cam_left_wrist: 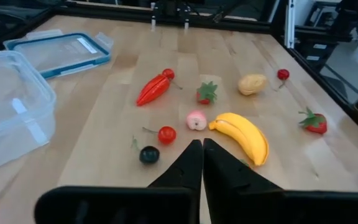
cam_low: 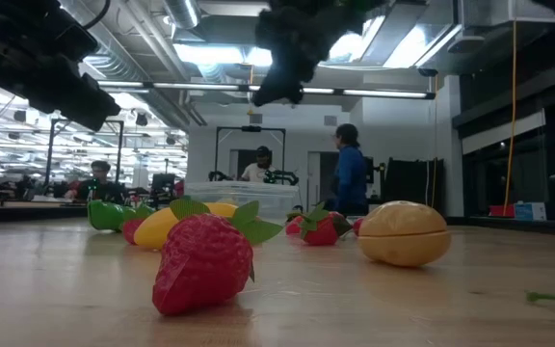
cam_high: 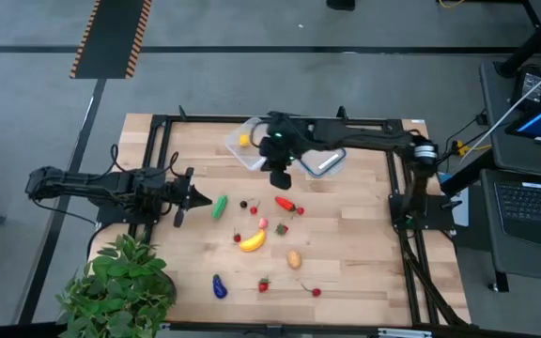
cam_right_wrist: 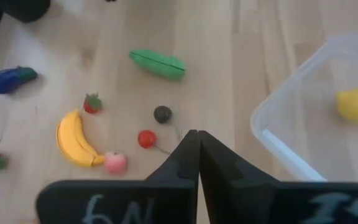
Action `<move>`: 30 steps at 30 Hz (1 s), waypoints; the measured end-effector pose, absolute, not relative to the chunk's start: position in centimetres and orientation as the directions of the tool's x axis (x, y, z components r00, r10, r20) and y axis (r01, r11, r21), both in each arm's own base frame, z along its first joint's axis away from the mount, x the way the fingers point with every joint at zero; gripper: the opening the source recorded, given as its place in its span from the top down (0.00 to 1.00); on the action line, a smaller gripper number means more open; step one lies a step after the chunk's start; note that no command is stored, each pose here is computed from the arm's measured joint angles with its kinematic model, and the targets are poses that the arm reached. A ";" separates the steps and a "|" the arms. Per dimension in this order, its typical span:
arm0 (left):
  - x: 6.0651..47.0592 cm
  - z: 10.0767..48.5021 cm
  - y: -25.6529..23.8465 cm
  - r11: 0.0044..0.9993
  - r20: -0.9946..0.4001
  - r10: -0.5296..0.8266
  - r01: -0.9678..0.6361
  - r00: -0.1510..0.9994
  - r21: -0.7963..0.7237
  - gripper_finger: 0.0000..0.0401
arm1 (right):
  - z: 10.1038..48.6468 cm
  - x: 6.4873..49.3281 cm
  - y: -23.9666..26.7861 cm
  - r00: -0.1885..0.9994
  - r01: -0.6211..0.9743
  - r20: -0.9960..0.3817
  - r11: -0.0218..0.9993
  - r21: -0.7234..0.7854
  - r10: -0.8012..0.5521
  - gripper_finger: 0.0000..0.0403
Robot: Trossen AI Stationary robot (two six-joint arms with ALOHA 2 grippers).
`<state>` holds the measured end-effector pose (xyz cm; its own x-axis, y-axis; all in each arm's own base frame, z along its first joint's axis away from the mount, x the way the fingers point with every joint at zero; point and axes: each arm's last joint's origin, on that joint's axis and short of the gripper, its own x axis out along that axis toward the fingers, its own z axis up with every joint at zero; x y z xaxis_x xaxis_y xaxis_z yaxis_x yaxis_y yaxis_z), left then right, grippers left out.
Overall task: Pick and placing Produce into tupperware
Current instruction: Put the pea pod into the transparent container
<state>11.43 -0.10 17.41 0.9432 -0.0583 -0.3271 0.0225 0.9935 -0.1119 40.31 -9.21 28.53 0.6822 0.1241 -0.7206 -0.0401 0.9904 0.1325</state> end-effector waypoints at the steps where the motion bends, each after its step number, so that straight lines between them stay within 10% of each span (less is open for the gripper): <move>1: 11.4 17.4 -0.1 0.994 -0.326 -0.058 0.023 0.944 -0.111 0.97 | 28.3 39.7 -9.0 0.707 -0.033 -0.698 0.991 0.132 0.117 0.97; 30: 11.8 18.9 0.0 1.000 -0.179 0.016 -0.017 0.984 -0.002 0.97 | 20.5 22.6 -4.7 0.997 -0.044 -0.065 0.999 -0.011 0.043 0.95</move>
<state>11.81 0.05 18.86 0.9838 0.0160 -0.1786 -0.0166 0.9999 -0.0016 22.57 -4.69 20.49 0.9970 0.0430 -0.0647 -0.0438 0.9990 -0.0107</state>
